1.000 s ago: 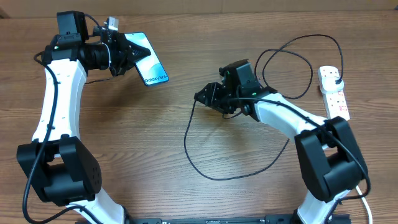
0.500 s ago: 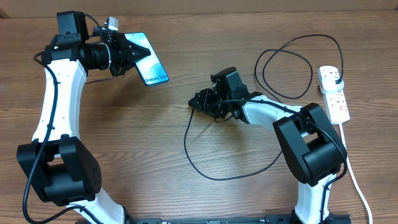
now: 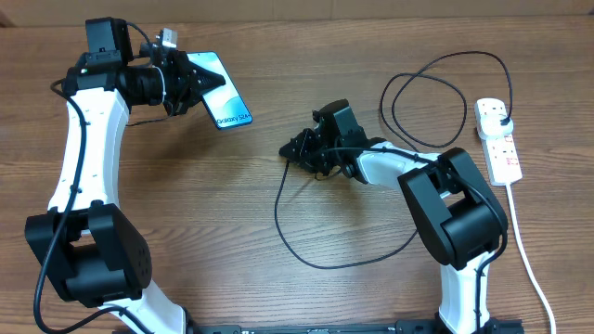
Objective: Plug charger to phone and switch on socket
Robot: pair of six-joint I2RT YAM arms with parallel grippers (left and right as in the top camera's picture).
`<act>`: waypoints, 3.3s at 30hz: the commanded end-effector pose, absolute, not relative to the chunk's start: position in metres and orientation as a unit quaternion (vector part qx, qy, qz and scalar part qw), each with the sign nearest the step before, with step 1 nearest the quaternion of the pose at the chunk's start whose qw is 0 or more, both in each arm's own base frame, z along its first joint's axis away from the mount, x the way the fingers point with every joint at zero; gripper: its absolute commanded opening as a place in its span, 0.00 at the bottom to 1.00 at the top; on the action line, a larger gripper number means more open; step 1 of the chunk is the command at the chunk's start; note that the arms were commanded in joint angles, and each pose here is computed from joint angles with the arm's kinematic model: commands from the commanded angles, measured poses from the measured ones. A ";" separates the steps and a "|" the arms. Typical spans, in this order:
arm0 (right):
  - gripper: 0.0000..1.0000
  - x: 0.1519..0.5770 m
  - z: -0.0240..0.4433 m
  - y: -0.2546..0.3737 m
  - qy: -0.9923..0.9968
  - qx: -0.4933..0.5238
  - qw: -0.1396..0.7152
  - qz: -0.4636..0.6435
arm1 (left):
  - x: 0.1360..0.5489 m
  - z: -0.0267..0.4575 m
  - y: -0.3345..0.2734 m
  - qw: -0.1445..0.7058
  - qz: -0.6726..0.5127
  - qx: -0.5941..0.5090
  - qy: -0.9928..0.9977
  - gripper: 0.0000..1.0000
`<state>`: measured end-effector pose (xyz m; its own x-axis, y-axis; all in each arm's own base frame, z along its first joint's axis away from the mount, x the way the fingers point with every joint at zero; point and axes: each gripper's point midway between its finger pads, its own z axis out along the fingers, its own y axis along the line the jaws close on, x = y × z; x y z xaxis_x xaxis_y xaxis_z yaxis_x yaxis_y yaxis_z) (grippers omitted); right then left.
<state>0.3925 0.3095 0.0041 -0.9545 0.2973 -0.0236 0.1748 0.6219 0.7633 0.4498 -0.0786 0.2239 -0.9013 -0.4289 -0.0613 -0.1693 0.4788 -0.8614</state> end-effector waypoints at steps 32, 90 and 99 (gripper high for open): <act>0.04 0.294 0.259 0.291 0.800 -0.082 0.153 0.574 | 0.431 0.311 -0.116 0.167 -0.636 0.000 0.753 0.04; 0.04 0.287 0.287 0.329 0.772 -0.098 0.198 0.596 | 0.408 0.339 -0.170 0.112 -0.686 0.079 0.715 0.04; 0.04 0.294 0.290 0.328 0.770 -0.083 0.209 0.597 | 0.404 0.339 -0.179 0.103 -0.687 0.086 0.714 0.04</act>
<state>0.2868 0.3320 0.2822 -0.9130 0.0656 -0.4027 -0.3737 0.2616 0.8899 0.4222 -0.1694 0.3165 -0.9761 -0.0772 -0.2033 0.1964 0.0886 -0.9765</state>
